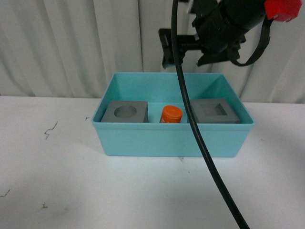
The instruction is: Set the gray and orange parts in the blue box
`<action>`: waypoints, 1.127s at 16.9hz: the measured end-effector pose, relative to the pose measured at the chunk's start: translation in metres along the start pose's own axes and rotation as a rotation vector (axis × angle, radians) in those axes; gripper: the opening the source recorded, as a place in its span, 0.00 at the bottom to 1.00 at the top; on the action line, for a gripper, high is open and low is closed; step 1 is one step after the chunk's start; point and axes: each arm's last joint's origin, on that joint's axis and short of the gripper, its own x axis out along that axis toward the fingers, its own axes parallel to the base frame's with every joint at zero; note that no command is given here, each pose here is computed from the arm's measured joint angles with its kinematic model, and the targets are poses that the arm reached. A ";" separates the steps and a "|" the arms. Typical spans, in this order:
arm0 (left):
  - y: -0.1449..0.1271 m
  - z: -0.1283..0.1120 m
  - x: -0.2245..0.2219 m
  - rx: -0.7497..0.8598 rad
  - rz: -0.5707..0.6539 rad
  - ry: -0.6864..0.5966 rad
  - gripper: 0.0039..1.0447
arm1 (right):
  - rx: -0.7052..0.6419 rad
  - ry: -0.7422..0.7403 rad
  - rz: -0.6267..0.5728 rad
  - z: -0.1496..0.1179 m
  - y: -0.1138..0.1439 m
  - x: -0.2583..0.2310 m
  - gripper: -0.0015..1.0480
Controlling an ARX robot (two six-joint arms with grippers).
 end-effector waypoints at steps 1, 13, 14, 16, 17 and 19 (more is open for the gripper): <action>0.000 0.000 0.000 0.000 0.000 0.000 0.94 | -0.029 -0.089 -0.005 0.005 0.004 -0.021 0.94; 0.000 0.000 0.000 0.000 0.000 0.000 0.94 | 0.066 -0.699 -0.515 -0.177 0.005 -0.193 0.02; 0.000 0.000 0.000 0.000 0.000 0.000 0.94 | 0.066 -0.725 -0.521 -0.184 0.005 -0.201 0.02; 0.000 0.000 0.000 0.000 0.000 0.000 0.94 | 0.067 -0.749 -0.531 -0.205 0.005 -0.212 0.02; 0.000 0.000 0.000 0.000 0.000 0.000 0.94 | 0.067 -0.718 -0.519 -0.221 0.006 -0.212 0.02; 0.000 0.000 0.000 0.000 0.000 0.000 0.94 | 0.066 -0.734 -0.523 -0.234 0.007 -0.219 0.02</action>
